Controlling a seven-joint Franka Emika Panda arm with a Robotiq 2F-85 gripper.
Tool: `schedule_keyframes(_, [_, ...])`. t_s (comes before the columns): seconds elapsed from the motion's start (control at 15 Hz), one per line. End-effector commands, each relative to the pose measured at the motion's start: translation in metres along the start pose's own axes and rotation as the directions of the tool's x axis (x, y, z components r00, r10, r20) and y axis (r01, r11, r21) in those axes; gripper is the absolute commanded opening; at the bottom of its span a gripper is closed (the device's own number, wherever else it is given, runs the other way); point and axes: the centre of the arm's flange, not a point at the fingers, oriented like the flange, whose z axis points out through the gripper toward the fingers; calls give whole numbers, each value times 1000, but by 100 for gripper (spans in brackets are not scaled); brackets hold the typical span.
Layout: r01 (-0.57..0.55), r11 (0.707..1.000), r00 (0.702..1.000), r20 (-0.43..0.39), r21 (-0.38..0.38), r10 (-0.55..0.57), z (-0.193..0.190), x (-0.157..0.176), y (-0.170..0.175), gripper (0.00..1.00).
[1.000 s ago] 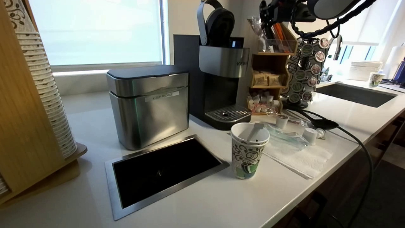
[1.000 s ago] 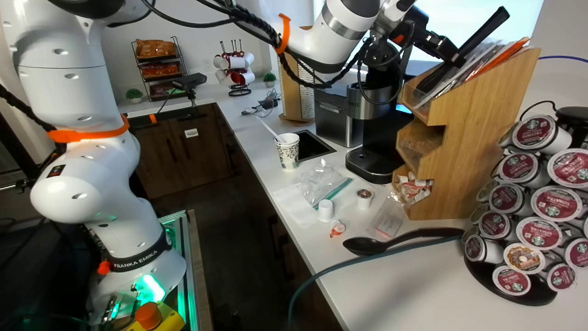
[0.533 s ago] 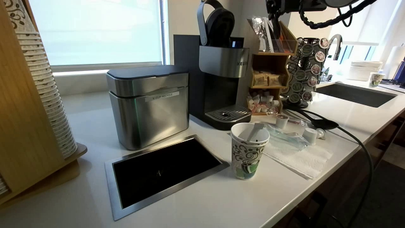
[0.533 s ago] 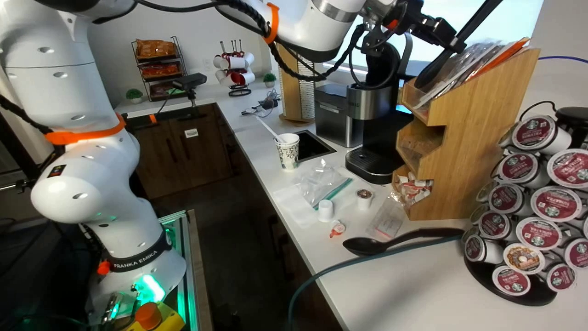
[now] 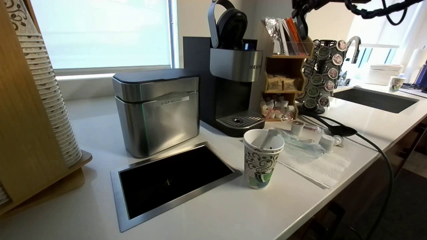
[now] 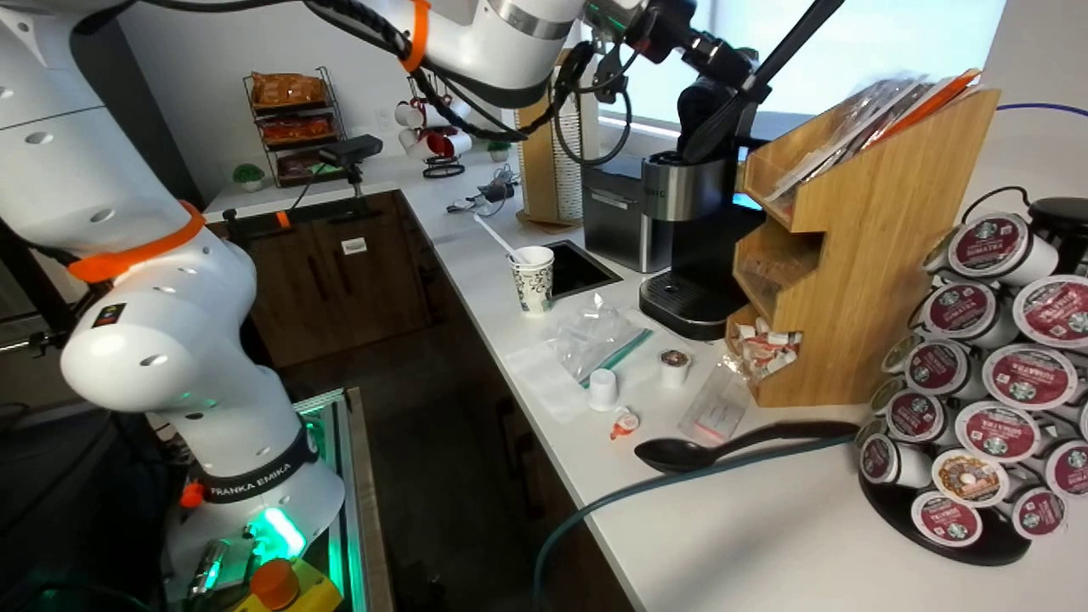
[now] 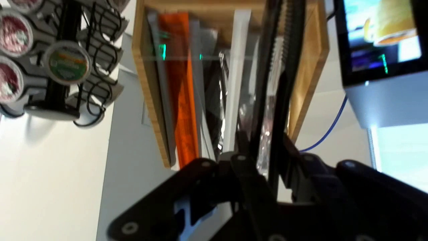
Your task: Put the black object on the counter
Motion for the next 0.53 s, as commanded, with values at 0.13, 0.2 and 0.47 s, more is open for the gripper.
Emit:
schedule_keyframes(0.13, [-46,994,970,231,-101,69,-37,-102,2,6])
schedule_keyframes(0.2, [-52,993,959,273,-108,80,-38,-115,3,6])
schedule_keyframes(0.47, [-99,989,890,436,-107,136,-15,-155,9,6])
